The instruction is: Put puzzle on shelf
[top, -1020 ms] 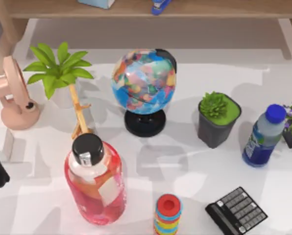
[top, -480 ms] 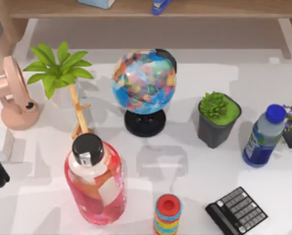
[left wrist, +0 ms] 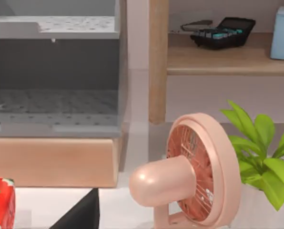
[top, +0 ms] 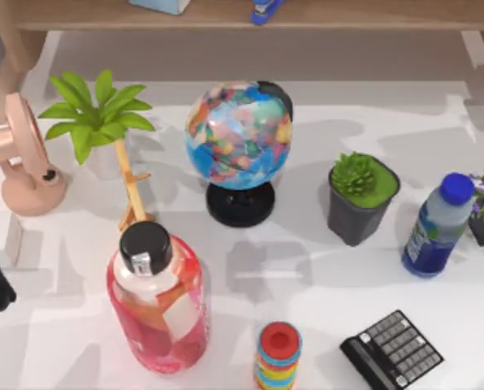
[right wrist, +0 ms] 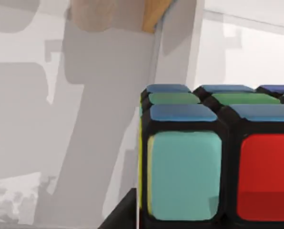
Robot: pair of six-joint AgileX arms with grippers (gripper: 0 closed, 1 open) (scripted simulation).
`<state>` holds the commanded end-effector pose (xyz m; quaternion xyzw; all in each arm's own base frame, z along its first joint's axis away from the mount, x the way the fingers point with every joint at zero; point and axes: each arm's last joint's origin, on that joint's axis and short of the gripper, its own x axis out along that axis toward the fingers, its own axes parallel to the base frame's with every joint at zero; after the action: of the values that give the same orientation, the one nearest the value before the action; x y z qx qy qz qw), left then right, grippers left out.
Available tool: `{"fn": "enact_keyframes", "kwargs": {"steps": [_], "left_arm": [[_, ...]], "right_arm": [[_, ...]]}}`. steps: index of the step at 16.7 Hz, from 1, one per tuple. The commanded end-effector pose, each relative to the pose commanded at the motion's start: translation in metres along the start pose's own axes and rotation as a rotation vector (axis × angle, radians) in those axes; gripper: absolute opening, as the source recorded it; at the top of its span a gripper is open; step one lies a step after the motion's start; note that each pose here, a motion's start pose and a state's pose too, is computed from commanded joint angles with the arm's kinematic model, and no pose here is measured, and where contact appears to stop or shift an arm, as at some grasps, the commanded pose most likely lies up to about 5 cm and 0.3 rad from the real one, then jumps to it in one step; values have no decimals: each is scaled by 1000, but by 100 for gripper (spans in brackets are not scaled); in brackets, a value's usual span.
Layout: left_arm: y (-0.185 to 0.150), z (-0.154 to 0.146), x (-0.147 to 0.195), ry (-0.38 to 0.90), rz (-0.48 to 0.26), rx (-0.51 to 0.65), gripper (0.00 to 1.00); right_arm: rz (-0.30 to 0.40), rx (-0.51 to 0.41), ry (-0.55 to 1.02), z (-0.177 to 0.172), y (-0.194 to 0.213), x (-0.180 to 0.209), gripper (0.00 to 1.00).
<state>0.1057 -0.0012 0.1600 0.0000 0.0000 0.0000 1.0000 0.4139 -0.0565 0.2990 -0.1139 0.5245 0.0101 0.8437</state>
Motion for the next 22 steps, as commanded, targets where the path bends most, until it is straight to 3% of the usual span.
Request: {"fn": "enact_keyframes", "kwargs": {"steps": [5,10,15,22], "left_arm": [[0,0,0,0,0,0,100],[0,0,0,0,0,0,100],[0,0,0,0,0,0,100],[0,0,0,0,0,0,100]], "right_arm": [[-10,-99,-173,-11,77,2,0],[-29,-128,-455,-19,141,15,0],[-35,-71,-774,-28,190,31,0],[-37,98,-1125,-53,225,59,0]]}}
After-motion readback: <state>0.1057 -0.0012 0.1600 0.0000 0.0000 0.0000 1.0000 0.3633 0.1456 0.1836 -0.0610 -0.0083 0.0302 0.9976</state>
